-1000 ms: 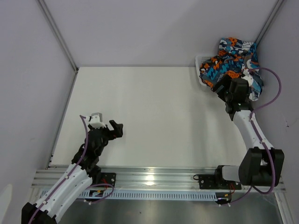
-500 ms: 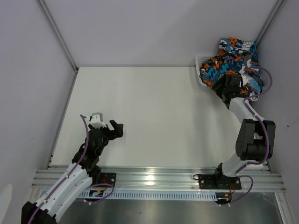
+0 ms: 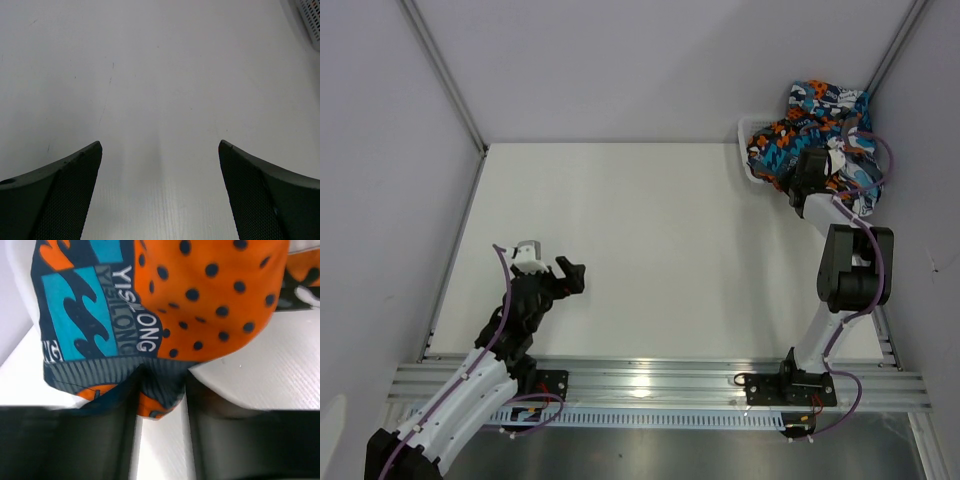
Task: Fold and stack the shorts
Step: Grab the shorts from the pile, then move the shorts to the center of the board
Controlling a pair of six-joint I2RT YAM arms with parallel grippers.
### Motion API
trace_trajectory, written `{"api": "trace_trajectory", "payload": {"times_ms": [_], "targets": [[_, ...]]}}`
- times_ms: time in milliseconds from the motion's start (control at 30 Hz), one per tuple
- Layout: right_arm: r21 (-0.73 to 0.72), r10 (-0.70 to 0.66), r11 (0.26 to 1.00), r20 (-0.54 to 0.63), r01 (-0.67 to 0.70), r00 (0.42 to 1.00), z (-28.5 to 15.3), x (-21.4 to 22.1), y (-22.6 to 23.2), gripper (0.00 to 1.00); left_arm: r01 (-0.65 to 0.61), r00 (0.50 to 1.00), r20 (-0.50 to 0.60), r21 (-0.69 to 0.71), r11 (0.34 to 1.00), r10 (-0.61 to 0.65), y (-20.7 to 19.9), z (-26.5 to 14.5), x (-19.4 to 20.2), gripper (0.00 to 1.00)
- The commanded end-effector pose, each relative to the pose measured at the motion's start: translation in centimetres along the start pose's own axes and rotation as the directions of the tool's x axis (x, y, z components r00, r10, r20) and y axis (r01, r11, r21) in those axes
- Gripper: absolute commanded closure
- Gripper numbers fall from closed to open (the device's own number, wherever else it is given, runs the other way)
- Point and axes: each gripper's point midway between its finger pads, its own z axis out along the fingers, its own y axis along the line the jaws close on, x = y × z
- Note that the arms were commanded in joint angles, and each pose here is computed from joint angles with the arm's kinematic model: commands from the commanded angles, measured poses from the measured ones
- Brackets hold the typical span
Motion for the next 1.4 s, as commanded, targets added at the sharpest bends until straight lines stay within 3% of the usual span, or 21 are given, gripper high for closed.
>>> {"api": "trace_trajectory", "payload": {"times_ms": [0, 67, 300, 500, 633, 767, 967, 1067, 1200, 1367], "targets": [[-0.025, 0.019, 1.0, 0.093, -0.017, 0.995, 0.8, -3.6, 1.8, 0.71, 0.0, 0.999, 0.042, 0.04, 0.999, -0.002, -1.2, 0.1, -1.6, 0.01], [-0.034, 0.025, 0.999, 0.103, -0.021, 0.994, 0.6, -4.3, 2.2, 1.0, -0.002, 0.999, 0.041, 0.041, 0.999, 0.0, -1.1, 0.1, -1.5, 0.01], [-0.038, 0.007, 0.999, 0.156, -0.001, 0.988, -3.9, -7.8, 4.7, 1.0, -0.004, 0.999, 0.036, 0.047, 0.999, 0.002, -1.3, 0.2, -1.6, 0.01], [-0.213, -0.026, 0.975, 0.197, 0.069, 0.98, -9.5, -10.9, 10.5, 1.0, -0.004, 0.999, 0.033, 0.046, 0.999, 0.002, -1.3, 0.2, -1.5, 0.01], [-0.45, -0.092, 0.873, 0.225, 0.187, 0.97, -16.4, -12.0, 18.6, 1.0, -0.004, 0.999, 0.033, 0.049, 0.999, 0.003, -1.4, 0.2, -1.5, 0.01], [-0.674, -0.12, 0.684, 0.274, 0.28, 0.954, -25.2, -13.8, 25.2, 1.0, -0.005, 1.0, 0.028, 0.046, 0.999, 0.004, -1.3, 0.2, -1.4, 0.01], [-0.778, -0.15, 0.541, 0.284, 0.319, 0.947, -34.2, -12.1, 28.9, 1.0, -0.006, 1.0, 0.025, 0.047, 0.999, 0.005, -1.3, 0.3, -1.4, 0.01], [-0.829, -0.188, 0.473, 0.237, 0.3, 0.953, -36.0, -9.6, 29.9, 1.0, -0.005, 1.0, 0.027, 0.048, 0.999, 0.004, -1.4, 0.2, -1.5, 0.01], [-0.857, -0.28, 0.437, 0.158, 0.272, 0.947, -35.6, -4.6, 30.5, 1.0, -0.005, 1.0, 0.03, 0.042, 0.999, 0.004, -1.2, 0.2, -1.5, 0.01], [-0.915, -0.522, 0.306, 0.068, 0.261, 0.85, -35.1, 4.1, 29.9, 0.68, 0.0, 0.999, 0.045, 0.026, 1.0, -0.001, -0.9, -0.1, -1.8, 0.01]]}}
